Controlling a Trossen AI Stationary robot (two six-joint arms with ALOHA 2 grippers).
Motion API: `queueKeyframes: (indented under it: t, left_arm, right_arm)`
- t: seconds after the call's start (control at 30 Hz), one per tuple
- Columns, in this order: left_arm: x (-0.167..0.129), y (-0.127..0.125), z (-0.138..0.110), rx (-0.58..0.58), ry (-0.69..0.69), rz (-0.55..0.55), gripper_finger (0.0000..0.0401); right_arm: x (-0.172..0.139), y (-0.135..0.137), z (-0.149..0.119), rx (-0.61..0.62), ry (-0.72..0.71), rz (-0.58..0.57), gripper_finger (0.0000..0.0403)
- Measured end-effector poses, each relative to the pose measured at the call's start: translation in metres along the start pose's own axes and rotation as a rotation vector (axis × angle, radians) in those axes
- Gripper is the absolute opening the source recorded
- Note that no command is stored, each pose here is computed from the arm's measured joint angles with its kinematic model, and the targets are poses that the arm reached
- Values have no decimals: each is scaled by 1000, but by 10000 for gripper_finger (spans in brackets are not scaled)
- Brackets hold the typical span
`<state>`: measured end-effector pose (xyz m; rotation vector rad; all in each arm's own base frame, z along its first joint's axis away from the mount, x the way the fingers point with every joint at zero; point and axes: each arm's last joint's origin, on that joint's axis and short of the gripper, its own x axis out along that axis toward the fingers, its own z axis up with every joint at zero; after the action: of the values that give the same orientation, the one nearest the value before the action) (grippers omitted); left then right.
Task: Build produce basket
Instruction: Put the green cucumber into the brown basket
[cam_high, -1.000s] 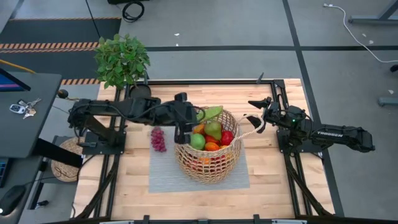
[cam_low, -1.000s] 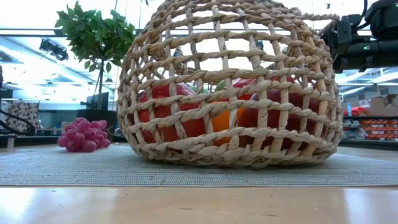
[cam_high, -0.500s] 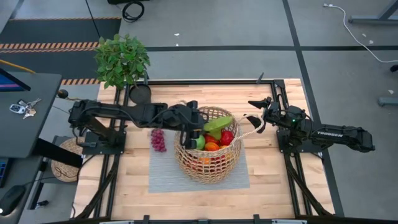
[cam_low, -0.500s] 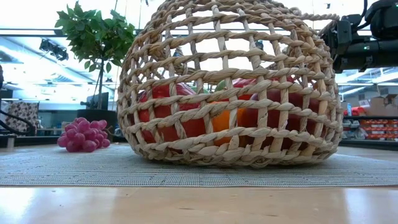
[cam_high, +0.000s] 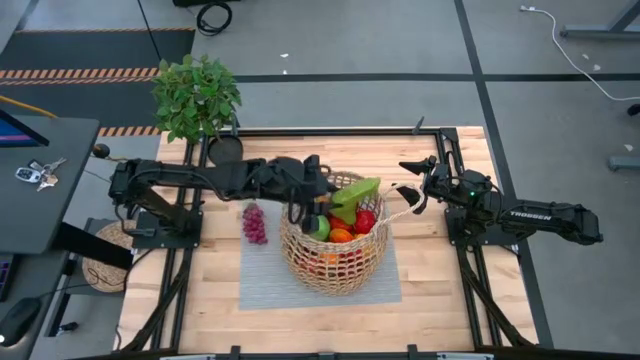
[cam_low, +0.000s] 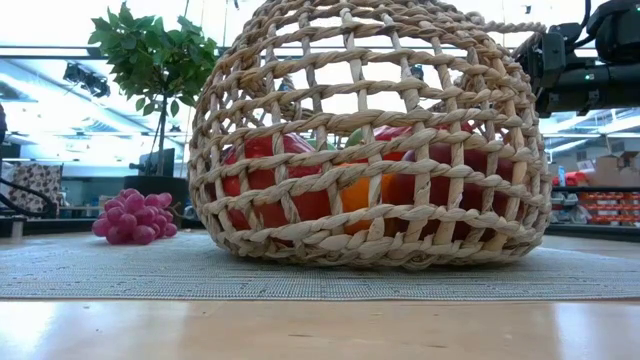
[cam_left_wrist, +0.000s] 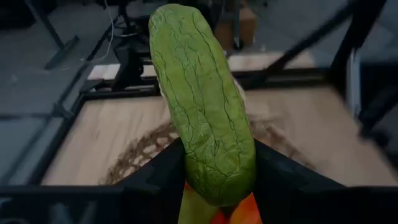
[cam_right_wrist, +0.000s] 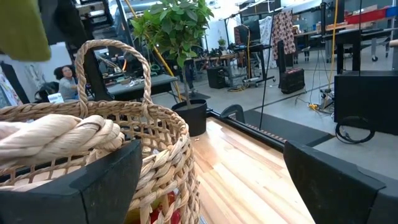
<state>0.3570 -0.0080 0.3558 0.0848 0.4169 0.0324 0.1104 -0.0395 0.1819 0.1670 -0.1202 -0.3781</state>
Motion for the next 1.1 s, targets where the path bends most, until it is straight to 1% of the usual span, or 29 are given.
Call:
queueKeyframes:
  t: [0.1, 0.13, 0.3, 0.47, 0.73, 0.87, 0.97, 1.03, 1.1]
  left_arm:
    - [1, 3, -3, -111, 25, -14, 158]
    - [2, 4, -5, -130, 41, -14, 158]
    - [2, 10, -5, -147, 41, 1, 158]
    - [-6, 9, 2, -85, -11, -3, 158]
    - [-6, 0, 3, 25, -10, -26, 158]
    - [-4, -3, 1, 56, -1, -36, 158]
    - [-5, -5, -2, 88, 35, -48, 158]
    - [-12, -4, -3, 116, 52, -65, 158]
    - [-25, -3, 5, 127, 3, -78, 158]
  right_arm:
    - [0, 0, 0, 0, 0, 0, 394]
    - [0, 0, 0, 0, 0, 0, 394]
    - [0, 0, 0, 0, 0, 0, 394]
    - [0, 0, 0, 0, 0, 0, 394]
    - [0, 0, 0, 0, -1, 0, 394]
    - [0, 0, 0, 0, 0, 0, 394]
    - [0, 0, 0, 0, 0, 0, 394]
    - [0, 0, 0, 0, 0, 0, 394]
    - [0, 0, 0, 0, 0, 1, 394]
